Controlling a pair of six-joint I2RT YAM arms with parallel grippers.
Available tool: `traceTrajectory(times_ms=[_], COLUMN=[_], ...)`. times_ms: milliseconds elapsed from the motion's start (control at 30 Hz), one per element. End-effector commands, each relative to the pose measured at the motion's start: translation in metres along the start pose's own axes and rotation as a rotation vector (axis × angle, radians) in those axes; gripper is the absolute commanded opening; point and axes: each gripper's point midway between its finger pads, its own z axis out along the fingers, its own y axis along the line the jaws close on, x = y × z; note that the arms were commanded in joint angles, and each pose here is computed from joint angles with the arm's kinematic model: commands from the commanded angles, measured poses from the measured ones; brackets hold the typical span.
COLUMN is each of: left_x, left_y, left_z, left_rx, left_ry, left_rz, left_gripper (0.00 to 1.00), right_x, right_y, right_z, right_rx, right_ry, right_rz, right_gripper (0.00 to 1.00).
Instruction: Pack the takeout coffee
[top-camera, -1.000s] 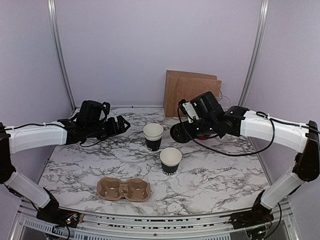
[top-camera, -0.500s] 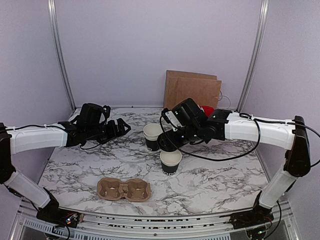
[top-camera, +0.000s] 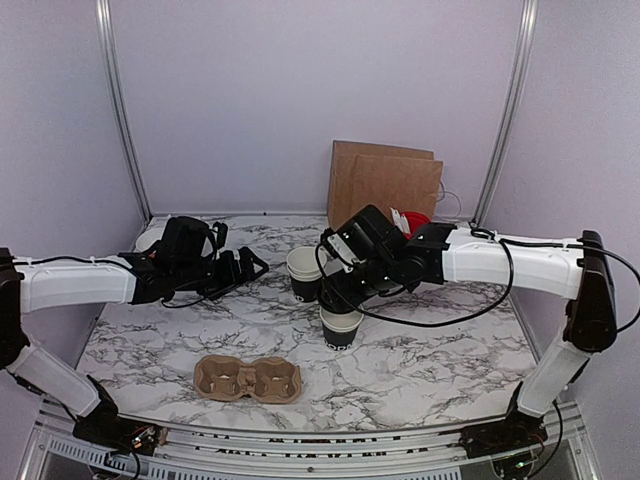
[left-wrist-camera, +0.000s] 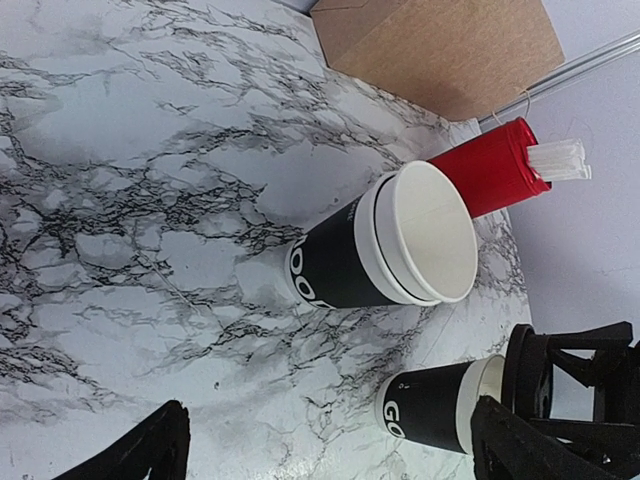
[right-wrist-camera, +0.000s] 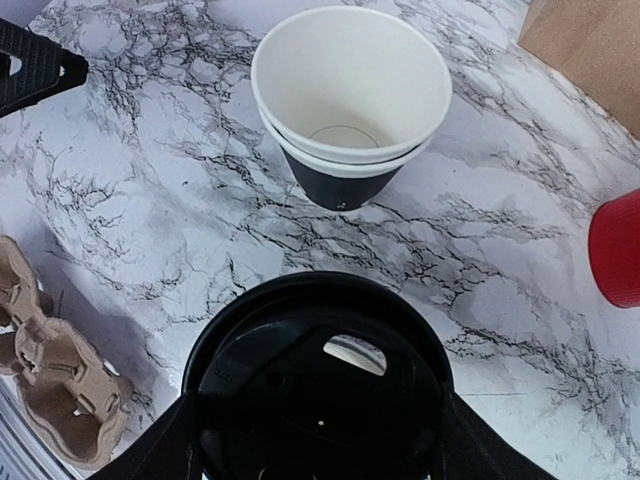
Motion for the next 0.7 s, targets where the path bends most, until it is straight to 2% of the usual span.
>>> traceTrajectory(times_ms=[0, 367, 667], left_x=[0.009, 0.034, 0.047], left_y=[-0.028, -0.072, -0.084], left_z=[0.006, 0.03, 0.041], left_rx=[0.09, 0.17, 0.184], left_ry=[0.014, 0.096, 0.127], left_rz=[0.019, 0.056, 0.067], left_gripper=[0.98, 0.97, 0.96], right_x=[-0.006, 0.009, 0.019], right_y=[0.004, 0.005, 0.006], right_z=[-0.021, -0.02, -0.018], right_rx=[-0.006, 0.005, 0.004], right_ry=[-0.027, 0.014, 0.027], right_rz=[0.012, 0.008, 0.017], right_gripper=[0.7, 0.7, 0.71])
